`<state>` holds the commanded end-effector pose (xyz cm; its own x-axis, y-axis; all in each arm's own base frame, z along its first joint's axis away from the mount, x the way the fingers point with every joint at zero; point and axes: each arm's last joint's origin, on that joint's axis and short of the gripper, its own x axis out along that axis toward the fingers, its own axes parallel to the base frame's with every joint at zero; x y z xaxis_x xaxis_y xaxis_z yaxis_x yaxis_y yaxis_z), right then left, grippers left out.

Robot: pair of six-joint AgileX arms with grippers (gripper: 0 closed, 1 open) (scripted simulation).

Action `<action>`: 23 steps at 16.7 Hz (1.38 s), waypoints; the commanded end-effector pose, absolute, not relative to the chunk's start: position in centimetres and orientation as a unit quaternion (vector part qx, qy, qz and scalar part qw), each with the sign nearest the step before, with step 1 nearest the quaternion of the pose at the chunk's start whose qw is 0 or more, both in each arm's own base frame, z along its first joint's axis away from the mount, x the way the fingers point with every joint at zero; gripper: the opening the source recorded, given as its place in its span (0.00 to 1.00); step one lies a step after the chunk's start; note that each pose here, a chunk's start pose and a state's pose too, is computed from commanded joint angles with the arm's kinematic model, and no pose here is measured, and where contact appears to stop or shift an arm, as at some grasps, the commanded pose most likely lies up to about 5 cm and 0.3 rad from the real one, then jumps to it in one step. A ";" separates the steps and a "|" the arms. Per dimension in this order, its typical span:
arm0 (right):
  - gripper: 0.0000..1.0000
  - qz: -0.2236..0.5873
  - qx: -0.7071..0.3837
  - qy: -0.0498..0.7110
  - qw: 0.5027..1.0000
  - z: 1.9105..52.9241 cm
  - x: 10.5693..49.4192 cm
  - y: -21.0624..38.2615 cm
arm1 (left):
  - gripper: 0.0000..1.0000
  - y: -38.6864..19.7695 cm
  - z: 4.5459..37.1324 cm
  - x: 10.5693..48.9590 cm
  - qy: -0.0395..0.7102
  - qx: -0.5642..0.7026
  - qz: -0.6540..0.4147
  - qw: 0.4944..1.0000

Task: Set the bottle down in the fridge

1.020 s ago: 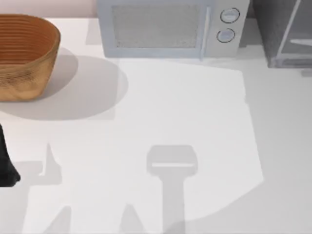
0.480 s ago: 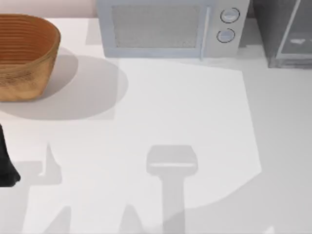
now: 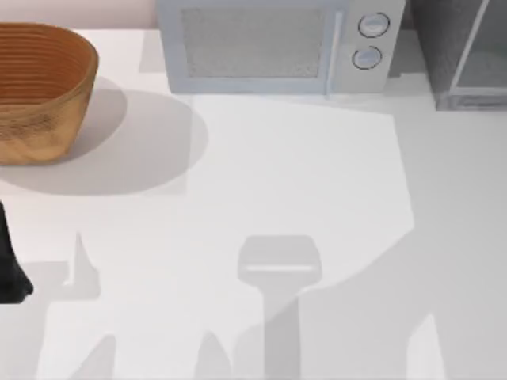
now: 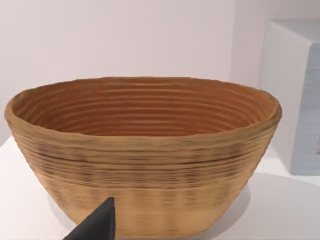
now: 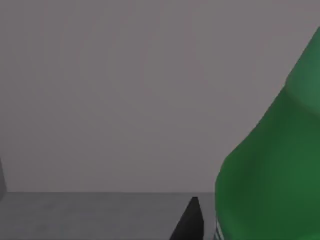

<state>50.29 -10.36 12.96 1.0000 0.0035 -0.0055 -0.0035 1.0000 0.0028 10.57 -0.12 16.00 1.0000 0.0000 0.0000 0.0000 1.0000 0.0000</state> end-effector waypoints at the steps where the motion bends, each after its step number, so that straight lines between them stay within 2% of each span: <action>1: 0.01 0.002 0.002 0.004 1.000 12.9 50.4 -10.3 | 1.00 -0.1 16.0 10.6 0.000 0.000 0.000 1.000; 4: 0.01 0.002 0.002 0.004 1.000 12.9 50.4 -10.3 | 1.00 -0.1 16.0 10.6 0.000 0.000 0.000 1.000; 17: 0.98 0.002 0.002 0.004 1.000 12.9 50.4 -10.3 | 1.00 -0.1 16.0 10.6 0.000 0.000 0.000 1.000; 23: 1.00 0.002 0.002 0.004 1.000 12.9 50.4 -10.3 | 1.00 -0.1 16.0 10.6 0.000 0.000 0.000 1.000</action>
